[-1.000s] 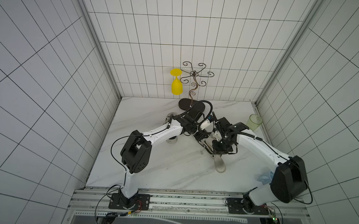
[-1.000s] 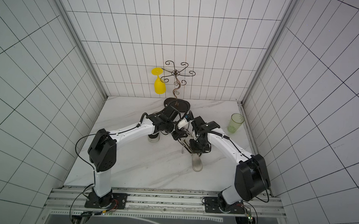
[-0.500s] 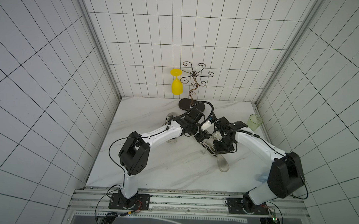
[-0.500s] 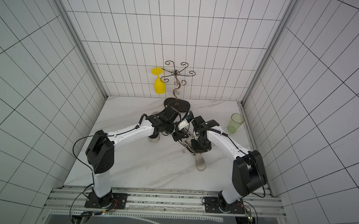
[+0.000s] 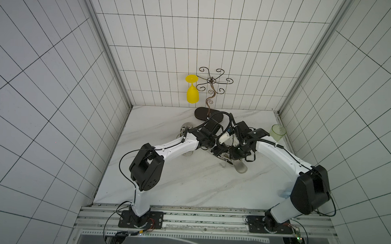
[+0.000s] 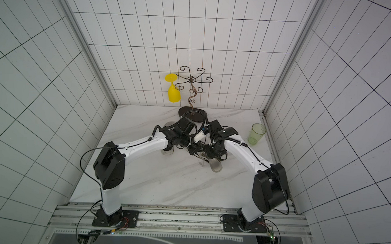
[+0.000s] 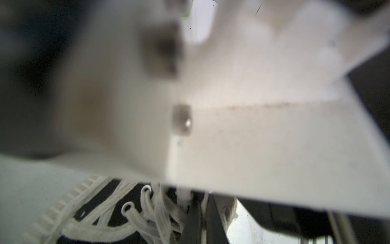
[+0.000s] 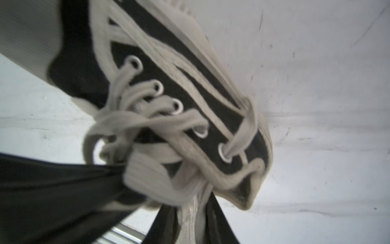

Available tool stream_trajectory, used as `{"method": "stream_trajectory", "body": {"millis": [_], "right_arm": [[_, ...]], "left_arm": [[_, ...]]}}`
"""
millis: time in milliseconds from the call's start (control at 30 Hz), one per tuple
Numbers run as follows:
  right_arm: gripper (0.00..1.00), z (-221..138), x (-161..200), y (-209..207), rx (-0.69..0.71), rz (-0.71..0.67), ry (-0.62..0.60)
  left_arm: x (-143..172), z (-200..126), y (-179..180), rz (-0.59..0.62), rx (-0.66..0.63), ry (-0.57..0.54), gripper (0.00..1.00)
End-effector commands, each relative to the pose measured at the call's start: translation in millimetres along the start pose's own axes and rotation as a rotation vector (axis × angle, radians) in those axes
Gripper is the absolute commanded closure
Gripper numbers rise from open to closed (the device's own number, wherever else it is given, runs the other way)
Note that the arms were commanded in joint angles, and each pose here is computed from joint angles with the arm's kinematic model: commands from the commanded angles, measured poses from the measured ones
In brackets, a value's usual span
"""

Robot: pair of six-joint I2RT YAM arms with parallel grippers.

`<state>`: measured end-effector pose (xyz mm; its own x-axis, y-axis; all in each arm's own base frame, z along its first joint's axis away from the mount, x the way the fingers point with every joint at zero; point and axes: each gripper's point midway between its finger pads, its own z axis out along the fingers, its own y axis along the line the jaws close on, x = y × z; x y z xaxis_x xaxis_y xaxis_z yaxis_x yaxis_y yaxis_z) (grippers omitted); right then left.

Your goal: Insert the insole into the shoe

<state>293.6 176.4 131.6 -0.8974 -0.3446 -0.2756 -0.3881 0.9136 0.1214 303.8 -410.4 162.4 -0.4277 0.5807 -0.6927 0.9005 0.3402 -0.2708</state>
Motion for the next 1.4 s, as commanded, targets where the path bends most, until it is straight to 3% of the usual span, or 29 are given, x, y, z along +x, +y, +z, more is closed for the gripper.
{"method": "stream_trajectory", "body": {"millis": [0, 233, 400, 600, 767, 867, 1033, 1233, 1367], "right_arm": [[0.75, 6.7, -16.6, 1.1, 0.038, -0.115, -0.134], [0.75, 25.5, -21.4, -4.4, 0.054, -0.141, -0.227], [0.44, 22.7, -15.1, 6.1, -0.019, -0.093, -0.223], [0.33, 3.1, -5.2, 5.2, -0.039, -0.047, -0.233], [0.24, -39.0, 10.3, -3.3, -0.063, 0.075, -0.197], [0.26, -51.6, 37.3, -2.1, -0.144, 0.245, -0.104], [0.36, -22.6, 83.2, 9.6, -0.278, 0.476, 0.056], [0.34, -26.3, 73.8, -8.6, -0.243, 0.536, -0.035], [0.33, -26.6, 81.6, -9.1, -0.284, 0.589, -0.025]], "left_arm": [[-30.5, -7.8, -28.7, 0.104, 0.087, -0.105, 1.0], [-17.5, -7.5, -21.1, 0.01, 0.14, -0.099, 1.0], [-12.8, -8.7, 1.4, -0.073, 0.081, -0.119, 1.0], [-1.0, -8.2, 18.0, -0.14, 0.076, -0.138, 1.0], [1.0, -5.5, 24.0, -0.155, 0.055, -0.137, 1.0], [-0.1, -3.8, 28.9, -0.168, 0.037, -0.144, 1.0], [-5.8, -5.3, 30.8, -0.169, 0.03, -0.155, 1.0], [-12.5, -6.8, 30.0, -0.177, 0.039, -0.162, 1.0], [-12.2, -2.9, 31.9, -0.19, 0.043, -0.162, 1.0]]}}
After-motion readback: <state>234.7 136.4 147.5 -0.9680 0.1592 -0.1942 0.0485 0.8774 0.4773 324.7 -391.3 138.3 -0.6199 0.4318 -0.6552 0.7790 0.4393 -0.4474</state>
